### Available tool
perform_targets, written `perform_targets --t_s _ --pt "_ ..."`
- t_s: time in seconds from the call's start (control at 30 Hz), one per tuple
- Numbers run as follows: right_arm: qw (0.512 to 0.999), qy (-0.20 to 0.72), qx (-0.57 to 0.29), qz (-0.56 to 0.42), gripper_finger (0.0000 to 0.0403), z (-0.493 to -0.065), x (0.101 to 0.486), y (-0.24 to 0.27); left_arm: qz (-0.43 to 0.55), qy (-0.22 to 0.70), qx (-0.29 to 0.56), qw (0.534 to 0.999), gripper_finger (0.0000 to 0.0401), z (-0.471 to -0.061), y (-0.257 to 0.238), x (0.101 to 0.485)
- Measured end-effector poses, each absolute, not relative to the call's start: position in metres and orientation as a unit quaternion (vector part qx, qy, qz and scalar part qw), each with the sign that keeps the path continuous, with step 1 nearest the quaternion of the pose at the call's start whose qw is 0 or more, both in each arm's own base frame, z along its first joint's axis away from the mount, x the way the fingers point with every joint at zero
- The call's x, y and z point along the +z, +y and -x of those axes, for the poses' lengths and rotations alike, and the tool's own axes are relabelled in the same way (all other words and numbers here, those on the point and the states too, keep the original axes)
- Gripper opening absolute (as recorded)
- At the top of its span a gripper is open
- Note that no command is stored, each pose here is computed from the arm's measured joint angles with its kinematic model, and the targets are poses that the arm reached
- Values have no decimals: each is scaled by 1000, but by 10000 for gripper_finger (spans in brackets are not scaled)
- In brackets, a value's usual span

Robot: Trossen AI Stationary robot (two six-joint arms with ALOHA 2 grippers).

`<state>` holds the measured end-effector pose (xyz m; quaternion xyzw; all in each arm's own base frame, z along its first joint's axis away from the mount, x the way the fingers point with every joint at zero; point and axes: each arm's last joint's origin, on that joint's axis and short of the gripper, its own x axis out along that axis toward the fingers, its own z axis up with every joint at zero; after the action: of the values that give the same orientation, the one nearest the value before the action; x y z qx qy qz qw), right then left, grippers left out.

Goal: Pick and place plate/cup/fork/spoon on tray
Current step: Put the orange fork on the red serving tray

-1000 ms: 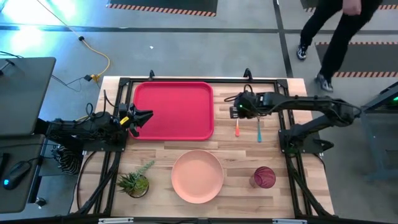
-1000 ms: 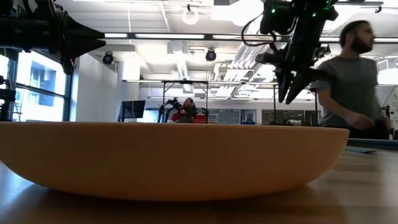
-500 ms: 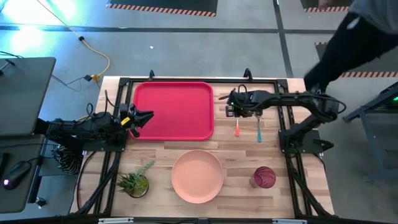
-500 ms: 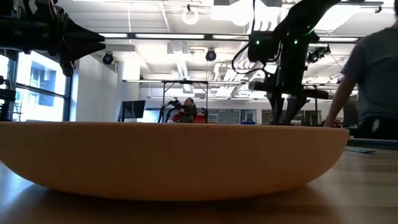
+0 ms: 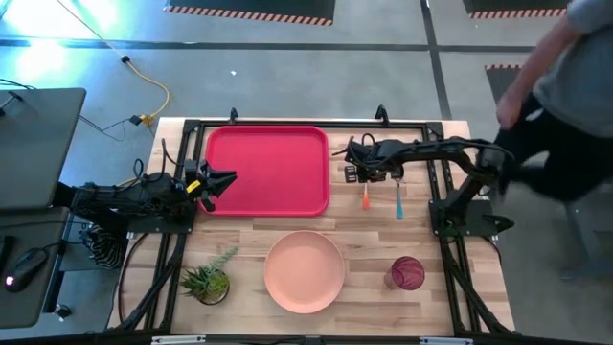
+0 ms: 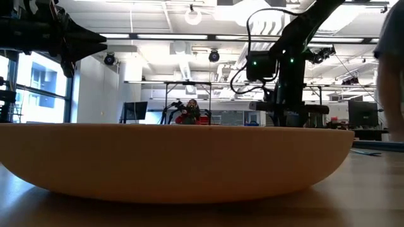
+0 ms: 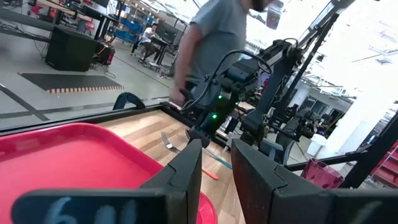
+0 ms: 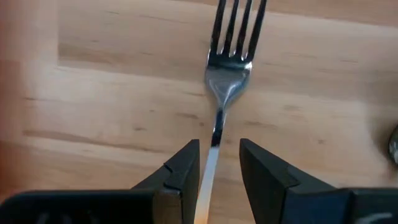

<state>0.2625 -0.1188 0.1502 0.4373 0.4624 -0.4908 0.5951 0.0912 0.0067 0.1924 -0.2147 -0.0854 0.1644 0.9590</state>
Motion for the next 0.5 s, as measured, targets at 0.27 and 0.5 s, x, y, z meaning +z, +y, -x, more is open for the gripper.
perform_targets --t_s 0.27,0.5 --pt "590 471 -488 -437 106 -264 140 -126 214 -82 165 959 76 -91 7 192" --pt "586 469 -478 -456 85 -263 138 -132 213 -76 166 960 76 -91 7 191"
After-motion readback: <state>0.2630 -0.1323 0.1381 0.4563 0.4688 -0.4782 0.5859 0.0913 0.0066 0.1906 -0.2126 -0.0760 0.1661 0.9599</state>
